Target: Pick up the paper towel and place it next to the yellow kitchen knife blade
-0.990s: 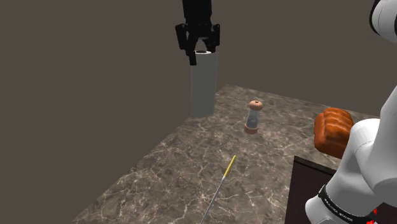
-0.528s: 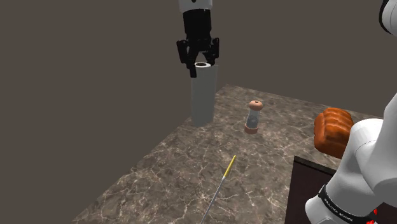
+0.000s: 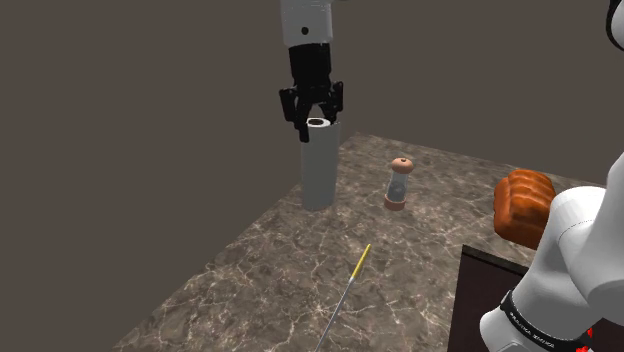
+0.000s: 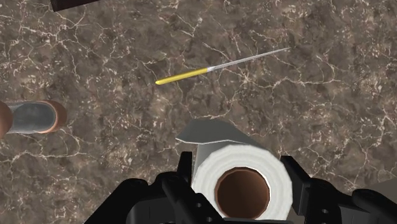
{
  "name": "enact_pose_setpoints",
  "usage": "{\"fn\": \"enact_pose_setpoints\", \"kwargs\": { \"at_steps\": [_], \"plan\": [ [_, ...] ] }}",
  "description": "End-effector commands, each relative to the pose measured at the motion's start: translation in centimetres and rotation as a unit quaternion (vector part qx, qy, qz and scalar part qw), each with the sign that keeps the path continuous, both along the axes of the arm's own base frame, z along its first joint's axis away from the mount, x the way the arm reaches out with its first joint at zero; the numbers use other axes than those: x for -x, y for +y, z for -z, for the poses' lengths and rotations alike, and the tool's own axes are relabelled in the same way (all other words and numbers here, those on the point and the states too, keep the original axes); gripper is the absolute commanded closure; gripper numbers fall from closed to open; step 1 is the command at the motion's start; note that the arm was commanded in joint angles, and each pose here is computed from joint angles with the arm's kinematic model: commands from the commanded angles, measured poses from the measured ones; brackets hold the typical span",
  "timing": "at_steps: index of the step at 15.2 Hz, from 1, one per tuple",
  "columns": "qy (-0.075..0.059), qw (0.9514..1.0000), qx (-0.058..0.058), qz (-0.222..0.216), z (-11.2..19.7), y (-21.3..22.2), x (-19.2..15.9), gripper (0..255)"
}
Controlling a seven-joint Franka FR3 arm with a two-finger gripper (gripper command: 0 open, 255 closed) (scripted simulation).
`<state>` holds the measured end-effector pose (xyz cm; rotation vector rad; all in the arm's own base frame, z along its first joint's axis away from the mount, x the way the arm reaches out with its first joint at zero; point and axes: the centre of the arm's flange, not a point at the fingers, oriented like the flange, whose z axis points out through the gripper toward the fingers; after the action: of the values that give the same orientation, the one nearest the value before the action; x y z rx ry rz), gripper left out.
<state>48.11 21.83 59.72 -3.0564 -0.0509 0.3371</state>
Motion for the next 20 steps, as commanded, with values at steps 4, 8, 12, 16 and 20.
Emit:
{"fn": "enact_pose_setpoints", "kwargs": {
  "at_steps": [4, 8, 12, 16, 20],
  "plan": [
    [0.0, 1.0, 0.0, 0.0, 2.7, -0.1, 0.0, 255],
    [0.0, 1.0, 0.0, 0.0, 4.8, -0.1, 0.0, 255],
    [0.0, 1.0, 0.0, 0.0, 7.0, -0.1, 0.0, 255],
    [0.0, 1.0, 0.0, 0.0, 9.1, -0.1, 0.0, 255],
    [0.0, 1.0, 0.0, 0.0, 11.2, -0.1, 0.0, 255]
  ]
}}
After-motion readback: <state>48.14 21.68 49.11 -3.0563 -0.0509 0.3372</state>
